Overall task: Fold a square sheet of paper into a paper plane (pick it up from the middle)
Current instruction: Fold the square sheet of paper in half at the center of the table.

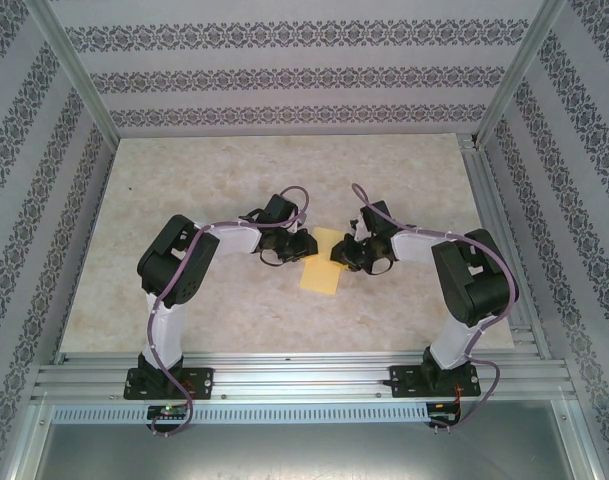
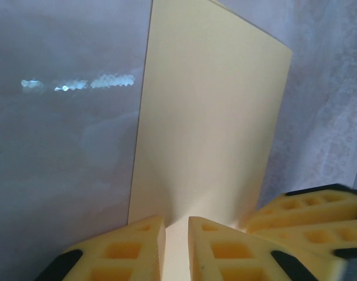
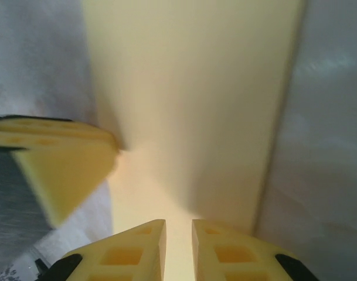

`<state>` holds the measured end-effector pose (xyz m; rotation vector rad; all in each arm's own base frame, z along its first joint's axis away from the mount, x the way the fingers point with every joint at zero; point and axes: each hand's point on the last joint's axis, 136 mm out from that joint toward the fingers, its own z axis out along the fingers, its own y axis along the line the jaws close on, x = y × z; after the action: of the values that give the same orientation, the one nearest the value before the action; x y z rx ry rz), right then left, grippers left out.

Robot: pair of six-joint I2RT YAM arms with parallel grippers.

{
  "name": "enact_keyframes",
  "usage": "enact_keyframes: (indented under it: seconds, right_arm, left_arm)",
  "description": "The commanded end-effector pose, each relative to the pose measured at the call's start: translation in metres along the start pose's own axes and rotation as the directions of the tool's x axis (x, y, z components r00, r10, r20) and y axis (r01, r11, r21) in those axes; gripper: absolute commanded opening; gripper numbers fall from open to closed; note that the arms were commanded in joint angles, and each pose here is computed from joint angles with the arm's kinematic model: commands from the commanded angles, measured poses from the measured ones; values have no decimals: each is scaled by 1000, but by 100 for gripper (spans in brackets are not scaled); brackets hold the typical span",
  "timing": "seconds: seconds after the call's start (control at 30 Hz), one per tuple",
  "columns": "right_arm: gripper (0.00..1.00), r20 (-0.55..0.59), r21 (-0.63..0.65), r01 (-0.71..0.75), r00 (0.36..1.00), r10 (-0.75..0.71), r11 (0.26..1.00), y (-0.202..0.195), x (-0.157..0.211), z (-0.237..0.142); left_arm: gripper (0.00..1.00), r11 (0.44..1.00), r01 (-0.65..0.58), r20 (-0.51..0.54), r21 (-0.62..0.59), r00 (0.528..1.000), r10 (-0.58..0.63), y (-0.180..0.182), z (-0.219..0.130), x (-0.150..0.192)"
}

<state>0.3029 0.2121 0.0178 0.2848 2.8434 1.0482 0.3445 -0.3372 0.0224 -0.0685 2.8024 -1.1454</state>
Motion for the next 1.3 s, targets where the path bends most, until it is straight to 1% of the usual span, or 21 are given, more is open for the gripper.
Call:
enact_keyframes:
  seconds: [0.0, 0.07, 0.13, 0.27, 0.37, 0.5, 0.6, 0.77, 0.87, 0.97, 1.03, 1.27]
  right_arm:
    - [20, 24, 25, -42, 999, 42, 999, -17, 1, 7]
    - [20, 1, 14, -41, 999, 41, 999, -17, 6, 10]
    - [20, 8, 18, -30, 1000, 30, 999, -14, 7, 5]
    - [21, 39, -14, 11, 999, -10, 1000, 7, 9, -13]
    - [21, 38, -36, 31, 999, -30, 999, 19, 19, -20]
    - [22, 3, -31, 23, 1000, -23, 999, 15, 39, -9]
    - [22, -32, 16, 5, 999, -4, 1000, -2, 54, 2]
    - [22, -62, 21, -7, 998, 8, 1000, -11, 70, 7]
    - [22, -47, 29, 12, 999, -11, 999, -7, 69, -1]
    - [23, -20, -8, 37, 999, -37, 999, 9, 67, -11]
    - [23, -24, -23, 45, 999, -46, 999, 14, 70, -13]
    - [23, -66, 46, 7, 998, -4, 999, -15, 84, 4]
  left_arm:
    - [21, 995, 11, -60, -99, 998, -17, 31, 17, 21]
    - [21, 995, 9, -61, -98, 998, -15, 30, 17, 21]
    - [21, 995, 7, -60, -98, 998, -13, 30, 17, 21]
    - [21, 995, 6, -62, -99, 998, -13, 30, 17, 21]
    - [21, 995, 6, -60, -99, 998, -12, 30, 17, 21]
    - [21, 995, 7, -59, -96, 998, -12, 29, 17, 20]
    - [21, 995, 7, -58, -95, 998, -12, 28, 16, 20]
    - [21, 996, 4, -52, -90, 999, -9, 25, 14, 19]
    - [21, 996, 3, -50, -85, 999, -7, 23, 14, 18]
    - [21, 997, 1, -47, -81, 999, -5, 22, 13, 17]
    - [21, 997, 2, -47, -80, 999, -5, 22, 13, 17]
    - [21, 997, 3, -46, -76, 999, -6, 21, 13, 16]
